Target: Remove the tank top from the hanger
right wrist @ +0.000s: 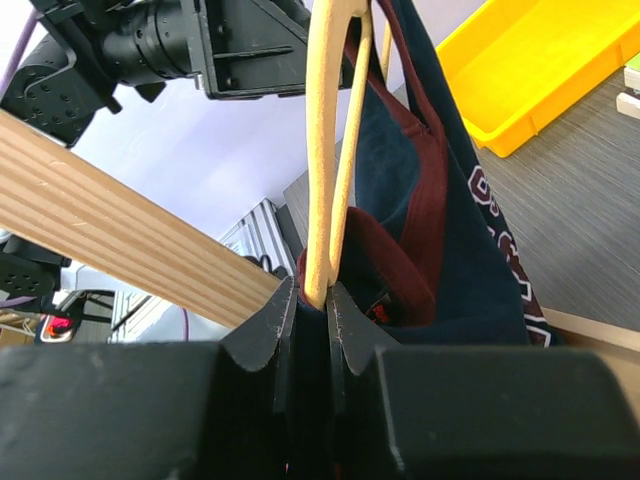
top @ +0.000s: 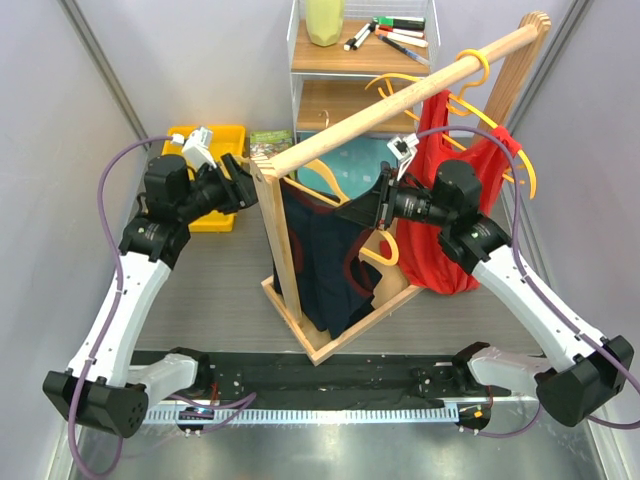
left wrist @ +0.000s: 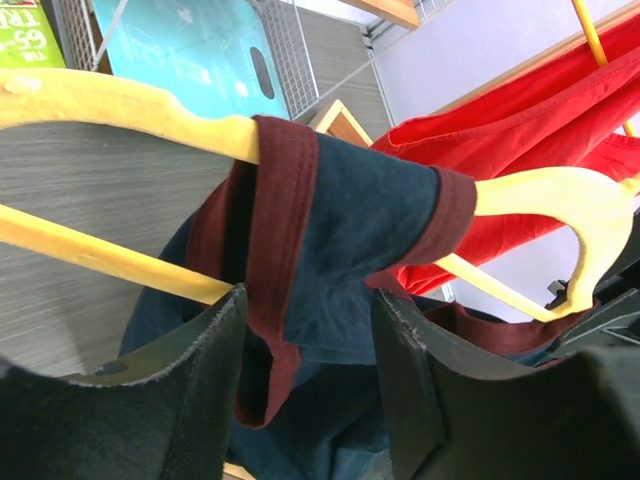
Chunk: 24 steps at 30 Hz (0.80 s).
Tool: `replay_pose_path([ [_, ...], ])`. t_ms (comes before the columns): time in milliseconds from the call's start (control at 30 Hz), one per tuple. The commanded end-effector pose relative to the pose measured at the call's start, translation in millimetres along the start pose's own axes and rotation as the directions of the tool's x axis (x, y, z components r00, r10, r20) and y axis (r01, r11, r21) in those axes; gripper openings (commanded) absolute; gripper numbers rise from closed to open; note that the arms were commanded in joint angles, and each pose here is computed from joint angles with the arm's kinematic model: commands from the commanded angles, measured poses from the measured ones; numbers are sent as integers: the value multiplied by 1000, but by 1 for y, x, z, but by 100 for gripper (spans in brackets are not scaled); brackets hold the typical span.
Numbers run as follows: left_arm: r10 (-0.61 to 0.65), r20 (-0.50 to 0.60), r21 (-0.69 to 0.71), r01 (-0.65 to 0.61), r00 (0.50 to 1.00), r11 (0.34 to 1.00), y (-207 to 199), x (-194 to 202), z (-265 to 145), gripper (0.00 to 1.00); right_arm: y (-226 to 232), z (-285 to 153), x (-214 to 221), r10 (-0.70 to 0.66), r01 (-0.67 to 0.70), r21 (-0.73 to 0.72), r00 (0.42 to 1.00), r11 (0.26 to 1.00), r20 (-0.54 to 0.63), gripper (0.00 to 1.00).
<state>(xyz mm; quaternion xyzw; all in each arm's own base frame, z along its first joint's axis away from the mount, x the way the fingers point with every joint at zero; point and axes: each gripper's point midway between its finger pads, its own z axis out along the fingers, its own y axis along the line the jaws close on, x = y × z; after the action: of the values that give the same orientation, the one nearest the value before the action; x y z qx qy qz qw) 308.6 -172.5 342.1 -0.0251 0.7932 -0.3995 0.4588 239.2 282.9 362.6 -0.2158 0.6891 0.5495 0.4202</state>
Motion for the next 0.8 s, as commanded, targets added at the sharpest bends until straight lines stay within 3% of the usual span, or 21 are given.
replay_pose_path([
  [0, 25, -1, 62, -24, 1000, 998, -11, -4, 3, 51, 31, -9, -22, -79, 85, -78, 993, 993, 84, 1],
  [100, 23, 18, 84, -24, 1000, 996, -18, -8, 0, 30, 29, -8, -21, -71, 77, -76, 994, 994, 82, 1],
  [267, 44, 48, 82, -48, 998, 996, -22, -14, -7, 10, 24, -6, -15, -55, 61, -79, 995, 995, 79, 1],
  [300, 47, 53, 66, -50, 998, 997, -20, -16, -8, 0, 24, -6, -14, -51, 57, -78, 995, 995, 81, 1],
  [433, 72, 115, -74, -63, 991, 995, -8, -36, -18, 0, 23, -11, -8, -46, 49, -55, 997, 997, 68, 1],
  [600, 158, 210, -333, -81, 965, 939, 27, -69, -37, 0, 28, -29, 1, -64, 65, -13, 996, 998, 60, 1],
  [767, 116, 189, -360, -41, 975, 932, 39, -77, -28, 0, 34, -48, 10, -77, 76, 19, 995, 997, 70, 1],
])
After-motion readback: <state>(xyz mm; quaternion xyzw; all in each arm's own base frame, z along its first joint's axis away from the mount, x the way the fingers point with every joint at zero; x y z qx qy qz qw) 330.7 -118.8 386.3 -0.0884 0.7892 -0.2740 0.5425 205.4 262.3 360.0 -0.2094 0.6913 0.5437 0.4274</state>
